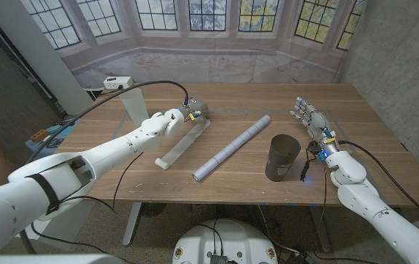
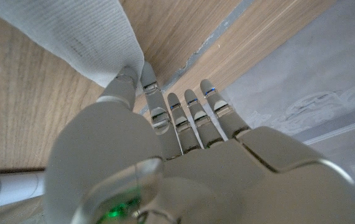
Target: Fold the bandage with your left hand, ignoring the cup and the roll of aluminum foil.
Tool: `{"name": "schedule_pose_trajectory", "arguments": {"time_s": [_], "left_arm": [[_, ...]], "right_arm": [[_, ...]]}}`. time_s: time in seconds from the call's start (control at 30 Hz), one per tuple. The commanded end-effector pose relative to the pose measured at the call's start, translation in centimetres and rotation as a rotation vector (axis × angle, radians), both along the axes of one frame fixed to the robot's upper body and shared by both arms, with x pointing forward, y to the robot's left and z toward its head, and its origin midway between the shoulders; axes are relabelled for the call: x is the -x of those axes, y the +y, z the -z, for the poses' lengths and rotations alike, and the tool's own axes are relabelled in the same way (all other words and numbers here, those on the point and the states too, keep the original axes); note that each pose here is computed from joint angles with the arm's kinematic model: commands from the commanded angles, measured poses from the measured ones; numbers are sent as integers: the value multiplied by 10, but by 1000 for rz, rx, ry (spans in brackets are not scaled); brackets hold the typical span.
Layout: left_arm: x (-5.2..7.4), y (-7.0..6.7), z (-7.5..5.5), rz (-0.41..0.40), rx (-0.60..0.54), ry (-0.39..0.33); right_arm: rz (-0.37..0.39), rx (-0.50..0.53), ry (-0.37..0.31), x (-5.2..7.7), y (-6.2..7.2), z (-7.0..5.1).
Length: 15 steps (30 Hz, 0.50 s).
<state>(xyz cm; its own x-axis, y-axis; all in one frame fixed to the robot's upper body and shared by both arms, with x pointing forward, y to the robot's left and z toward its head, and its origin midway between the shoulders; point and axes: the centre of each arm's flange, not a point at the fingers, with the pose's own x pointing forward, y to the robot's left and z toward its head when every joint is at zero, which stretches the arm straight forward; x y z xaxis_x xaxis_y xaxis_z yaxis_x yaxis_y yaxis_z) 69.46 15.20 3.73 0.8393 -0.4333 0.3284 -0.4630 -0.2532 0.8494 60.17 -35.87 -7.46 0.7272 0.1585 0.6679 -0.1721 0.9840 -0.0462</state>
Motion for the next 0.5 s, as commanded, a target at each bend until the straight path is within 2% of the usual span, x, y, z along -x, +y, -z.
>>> {"name": "schedule_pose_trajectory", "arguments": {"time_s": [0.03, 0.5], "left_arm": [[2, 0, -4, 23, -3, -22], [10, 3, -6, 49, 5, -48]], "right_arm": [[4, 2, 0, 2, 2, -1], [2, 15, -1, 5, 6, -5]]}}
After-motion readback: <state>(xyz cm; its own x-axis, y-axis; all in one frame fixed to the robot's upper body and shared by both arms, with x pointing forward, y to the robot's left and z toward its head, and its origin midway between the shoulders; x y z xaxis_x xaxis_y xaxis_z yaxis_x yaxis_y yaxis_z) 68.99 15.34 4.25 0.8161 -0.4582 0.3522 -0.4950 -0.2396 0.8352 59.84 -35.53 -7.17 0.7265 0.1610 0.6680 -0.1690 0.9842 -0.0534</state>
